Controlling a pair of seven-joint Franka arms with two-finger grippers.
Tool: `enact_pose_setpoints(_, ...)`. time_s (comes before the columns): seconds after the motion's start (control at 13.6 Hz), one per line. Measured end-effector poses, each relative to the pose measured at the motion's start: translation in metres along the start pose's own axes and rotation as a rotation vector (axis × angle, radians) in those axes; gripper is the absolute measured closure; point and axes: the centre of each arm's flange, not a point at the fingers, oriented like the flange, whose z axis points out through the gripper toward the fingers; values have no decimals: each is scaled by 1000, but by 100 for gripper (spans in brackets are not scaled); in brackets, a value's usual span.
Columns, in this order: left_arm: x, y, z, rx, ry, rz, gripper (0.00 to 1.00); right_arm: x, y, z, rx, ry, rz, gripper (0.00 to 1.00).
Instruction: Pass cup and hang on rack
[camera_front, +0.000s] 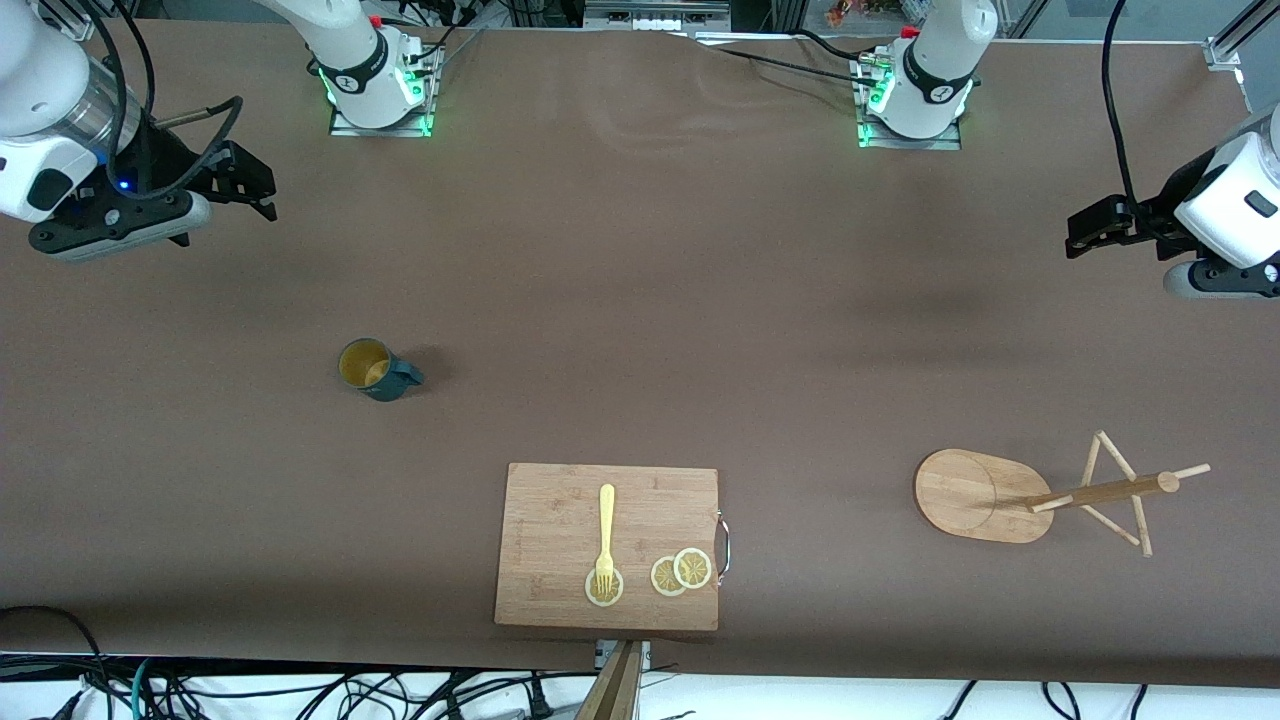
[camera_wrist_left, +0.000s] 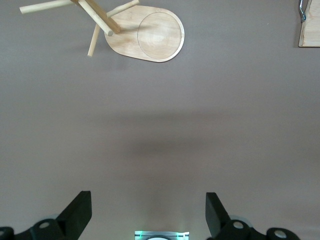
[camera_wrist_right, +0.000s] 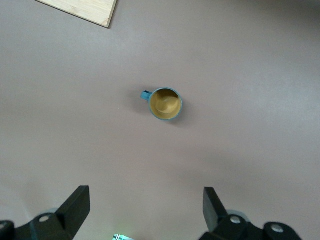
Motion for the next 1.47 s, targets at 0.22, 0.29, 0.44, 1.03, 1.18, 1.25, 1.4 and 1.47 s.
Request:
enact_pose_setpoints(0.22, 0, 0, 0, 0, 0, 0, 0, -2, 2, -1, 2, -14, 18, 0)
enact_pose_setpoints(0.29, 0, 0, 0, 0, 0, 0, 0, -3, 5, 0, 3, -17, 30, 0)
enact_pose_setpoints(0.44, 0, 0, 0, 0, 0, 0, 0, -5, 19, 3, 5, -27, 57, 0)
enact_pose_setpoints(1.03, 0, 0, 0, 0, 0, 0, 0, 16, 32, 92, 4, -47, 79, 0)
enact_pose_setpoints(1.18, 0, 0, 0, 0, 0, 0, 0, 25, 35, 146, -3, -30, 83, 0)
enact_pose_setpoints(1.25, 0, 0, 0, 0, 0, 0, 0, 29, 37, 174, -7, -27, 84, 0)
enact_pose_setpoints(1.4, 0, 0, 0, 0, 0, 0, 0, 40, 40, 227, -17, -27, 90, 0)
enact_pose_setpoints(1.47, 0, 0, 0, 0, 0, 0, 0, 47, 42, 251, -22, -26, 93, 0)
